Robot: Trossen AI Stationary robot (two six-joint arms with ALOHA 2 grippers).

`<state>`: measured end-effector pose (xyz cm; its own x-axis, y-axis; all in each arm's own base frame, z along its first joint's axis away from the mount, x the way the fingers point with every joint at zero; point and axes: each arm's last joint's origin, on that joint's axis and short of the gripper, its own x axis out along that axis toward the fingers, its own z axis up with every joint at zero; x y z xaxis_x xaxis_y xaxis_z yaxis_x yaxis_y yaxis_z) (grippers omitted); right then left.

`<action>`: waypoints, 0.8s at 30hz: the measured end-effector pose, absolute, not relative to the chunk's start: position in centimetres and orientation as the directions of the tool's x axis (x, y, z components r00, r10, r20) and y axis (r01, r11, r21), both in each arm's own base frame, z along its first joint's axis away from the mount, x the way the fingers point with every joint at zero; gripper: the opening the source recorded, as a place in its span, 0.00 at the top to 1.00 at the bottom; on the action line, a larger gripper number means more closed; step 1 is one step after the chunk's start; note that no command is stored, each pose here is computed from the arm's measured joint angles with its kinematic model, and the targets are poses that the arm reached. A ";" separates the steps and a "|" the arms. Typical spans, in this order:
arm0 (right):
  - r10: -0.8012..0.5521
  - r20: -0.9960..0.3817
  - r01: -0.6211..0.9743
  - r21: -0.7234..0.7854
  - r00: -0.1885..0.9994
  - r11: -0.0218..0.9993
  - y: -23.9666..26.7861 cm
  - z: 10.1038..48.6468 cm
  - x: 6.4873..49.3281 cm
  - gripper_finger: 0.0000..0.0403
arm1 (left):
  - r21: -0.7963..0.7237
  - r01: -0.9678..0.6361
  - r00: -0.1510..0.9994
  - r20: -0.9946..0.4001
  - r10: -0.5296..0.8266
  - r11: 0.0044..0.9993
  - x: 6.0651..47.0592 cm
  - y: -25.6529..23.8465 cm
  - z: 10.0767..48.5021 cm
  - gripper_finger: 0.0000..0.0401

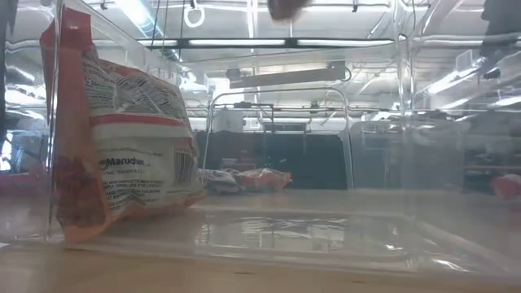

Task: Sort Maruchan noodles
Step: Put the orange noodle pack into the bottom left transparent bin

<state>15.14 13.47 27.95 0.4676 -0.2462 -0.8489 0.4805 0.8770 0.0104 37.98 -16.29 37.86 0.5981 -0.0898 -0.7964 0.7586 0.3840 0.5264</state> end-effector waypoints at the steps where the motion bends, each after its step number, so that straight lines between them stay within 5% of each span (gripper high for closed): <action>1: -0.238 -0.847 0.476 0.021 0.476 0.879 13.6 28.0 15.2 0.66 | 0.515 0.768 0.587 -0.804 -0.098 0.381 38.3 -16.4 37.1 1.00; 12: -0.203 -0.817 0.431 0.061 0.539 0.900 14.1 28.2 15.7 0.66 | 0.427 0.840 0.483 -0.870 -0.103 0.335 39.9 -16.0 28.3 1.00; 24: -0.200 -0.808 0.415 0.059 0.554 0.908 14.2 28.2 15.9 0.66 | 0.271 0.907 0.295 -0.955 -0.028 0.322 38.2 -15.2 23.8 1.00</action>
